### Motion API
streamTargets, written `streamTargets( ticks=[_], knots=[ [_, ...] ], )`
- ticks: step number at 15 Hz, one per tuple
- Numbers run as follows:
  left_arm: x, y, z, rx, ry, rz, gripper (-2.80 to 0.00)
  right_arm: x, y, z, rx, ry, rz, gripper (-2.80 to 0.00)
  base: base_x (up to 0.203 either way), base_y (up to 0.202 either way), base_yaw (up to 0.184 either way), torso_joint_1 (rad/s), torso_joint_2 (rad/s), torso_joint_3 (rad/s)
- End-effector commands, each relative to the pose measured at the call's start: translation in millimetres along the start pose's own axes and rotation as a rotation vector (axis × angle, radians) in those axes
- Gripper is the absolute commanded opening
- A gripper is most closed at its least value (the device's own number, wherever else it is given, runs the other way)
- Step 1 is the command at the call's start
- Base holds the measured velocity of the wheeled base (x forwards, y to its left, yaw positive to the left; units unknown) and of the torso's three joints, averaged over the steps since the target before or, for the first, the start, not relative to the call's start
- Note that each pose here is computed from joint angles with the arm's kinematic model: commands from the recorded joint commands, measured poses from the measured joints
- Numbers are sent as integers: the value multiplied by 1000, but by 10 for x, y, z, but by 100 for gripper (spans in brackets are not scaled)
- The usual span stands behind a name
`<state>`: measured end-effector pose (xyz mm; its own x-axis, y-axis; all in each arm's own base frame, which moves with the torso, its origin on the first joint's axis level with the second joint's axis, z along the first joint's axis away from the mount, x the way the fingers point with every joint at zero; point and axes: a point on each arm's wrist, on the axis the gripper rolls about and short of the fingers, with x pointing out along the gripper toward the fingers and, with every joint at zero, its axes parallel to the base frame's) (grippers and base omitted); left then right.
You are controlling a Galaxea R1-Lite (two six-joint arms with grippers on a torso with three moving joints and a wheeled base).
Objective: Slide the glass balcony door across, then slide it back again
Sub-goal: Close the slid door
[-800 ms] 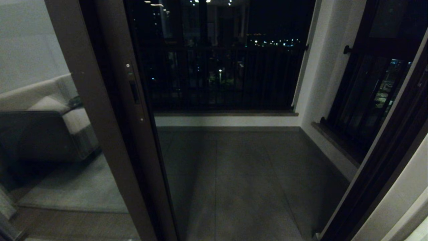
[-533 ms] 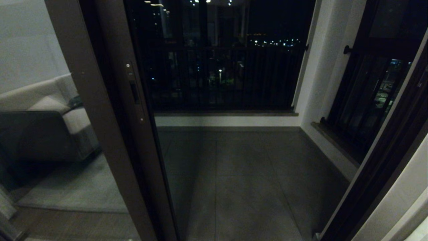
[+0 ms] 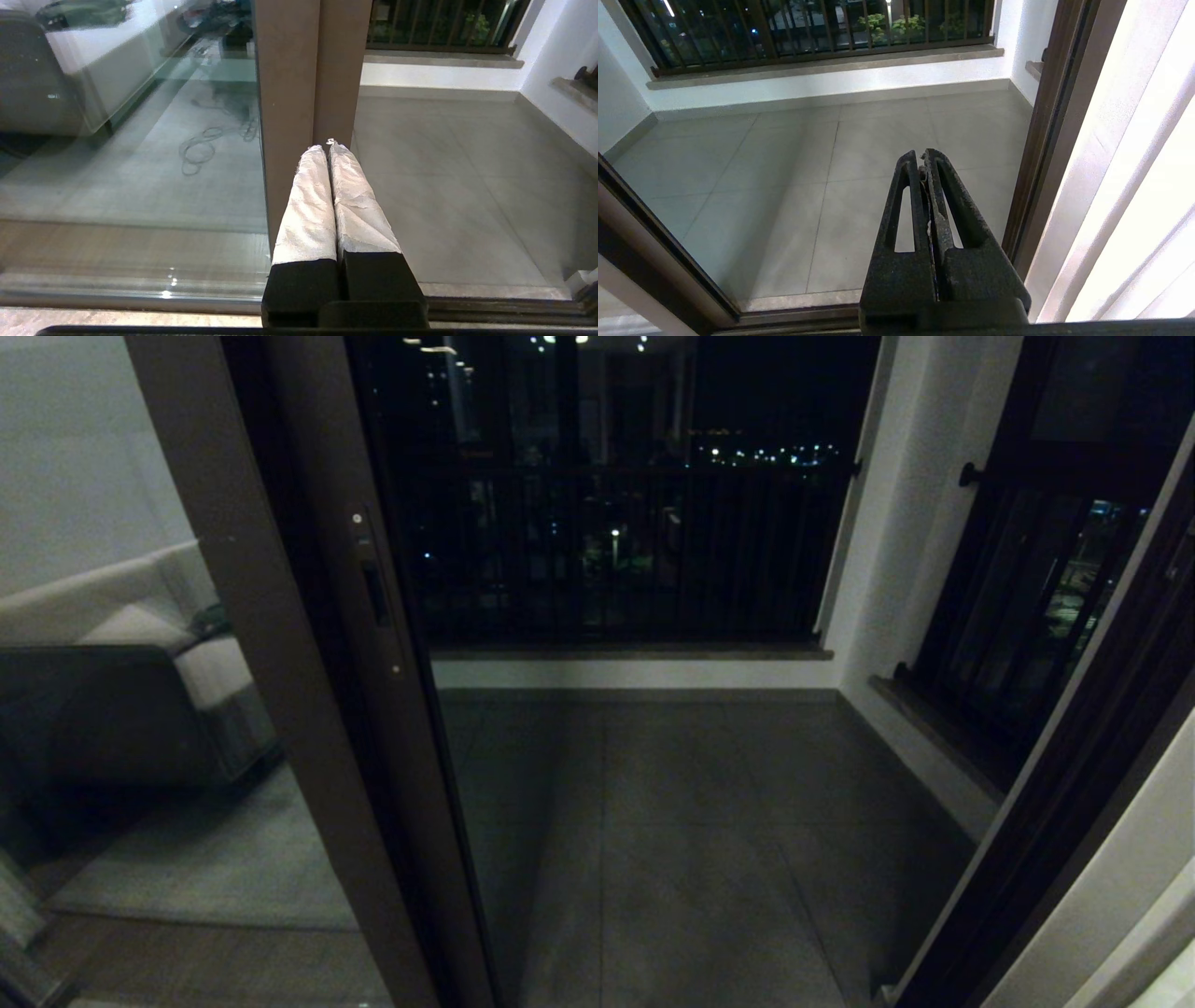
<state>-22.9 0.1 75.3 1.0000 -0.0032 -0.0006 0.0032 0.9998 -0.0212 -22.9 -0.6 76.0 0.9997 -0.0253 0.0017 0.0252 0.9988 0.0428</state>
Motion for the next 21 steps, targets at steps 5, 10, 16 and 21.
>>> streamTargets(
  ticks=[5,10,16,21],
  knots=[
    [2,0,-5,1,4,-1,-280,0,0,0,0,0,-1,-280,0,0,0,0,0,0],
    [-48,-7,366,26,-65,6,-280,0,0,0,0,0,-1,-280,0,0,0,0,0,0],
    [334,-28,999,26,-2,-28,-280,0,0,0,0,0,0,-280,0,0,0,0,0,0],
    [943,-50,1761,46,-28,-57,-280,0,0,0,0,0,1,-280,0,0,0,0,0,0]
  ],
)
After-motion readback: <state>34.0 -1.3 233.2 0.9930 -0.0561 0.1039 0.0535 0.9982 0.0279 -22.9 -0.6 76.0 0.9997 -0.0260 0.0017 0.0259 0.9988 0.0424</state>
